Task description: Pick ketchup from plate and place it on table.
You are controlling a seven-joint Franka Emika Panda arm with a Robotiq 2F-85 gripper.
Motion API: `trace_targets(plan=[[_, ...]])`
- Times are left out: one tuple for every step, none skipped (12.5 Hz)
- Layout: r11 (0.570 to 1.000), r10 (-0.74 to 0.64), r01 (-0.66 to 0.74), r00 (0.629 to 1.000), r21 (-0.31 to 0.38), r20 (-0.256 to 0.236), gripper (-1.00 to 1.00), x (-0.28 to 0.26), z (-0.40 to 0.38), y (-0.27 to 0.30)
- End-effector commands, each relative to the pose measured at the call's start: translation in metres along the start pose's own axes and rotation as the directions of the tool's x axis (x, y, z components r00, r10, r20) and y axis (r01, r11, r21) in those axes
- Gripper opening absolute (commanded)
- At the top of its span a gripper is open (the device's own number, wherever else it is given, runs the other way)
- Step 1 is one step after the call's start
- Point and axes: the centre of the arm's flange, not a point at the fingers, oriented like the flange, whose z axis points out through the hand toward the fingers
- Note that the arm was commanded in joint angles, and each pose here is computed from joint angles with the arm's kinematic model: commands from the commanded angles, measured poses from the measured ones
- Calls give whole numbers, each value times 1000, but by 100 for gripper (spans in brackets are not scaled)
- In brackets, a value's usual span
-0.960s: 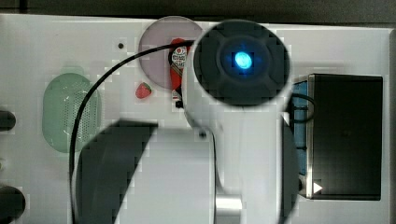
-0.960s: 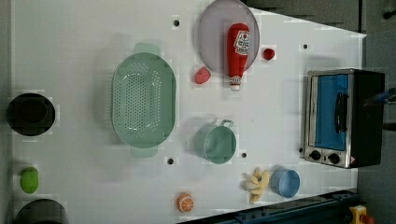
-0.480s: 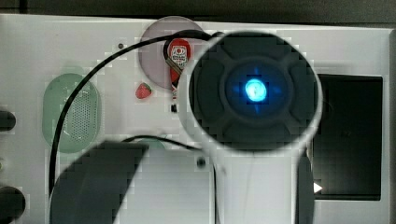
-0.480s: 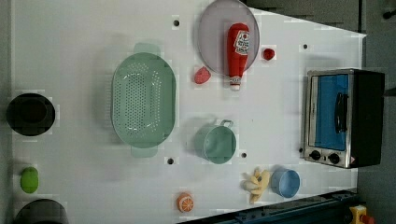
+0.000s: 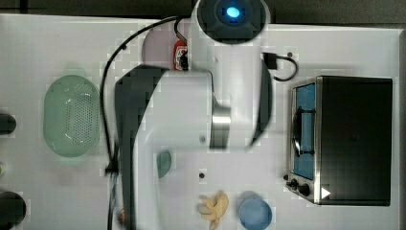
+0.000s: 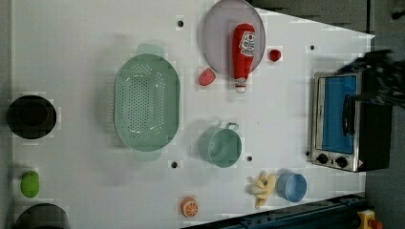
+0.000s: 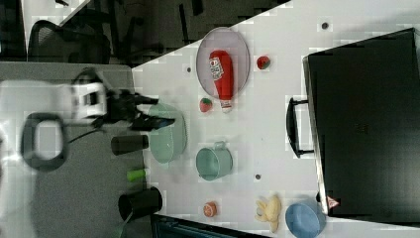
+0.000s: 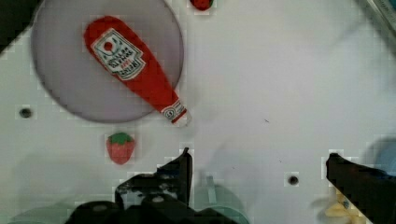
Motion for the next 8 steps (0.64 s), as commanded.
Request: trace_targets(plan=[[992, -129, 128, 992, 8, 6, 100, 6, 38, -26], [984, -177, 176, 984, 12, 6, 100, 13, 59, -35], [972, -233, 233, 973, 17, 1, 100, 19, 79, -43], [953, -302, 302, 953, 23, -7, 100, 25, 100, -52], [926, -375, 376, 927, 29, -19, 100, 29, 120, -60], [896, -442, 443, 896, 36, -41, 100, 34, 139, -68], [863, -500, 503, 863, 41, -70, 100, 38, 156, -76], [831, -549, 555, 829, 43, -104, 100, 41, 171, -84]])
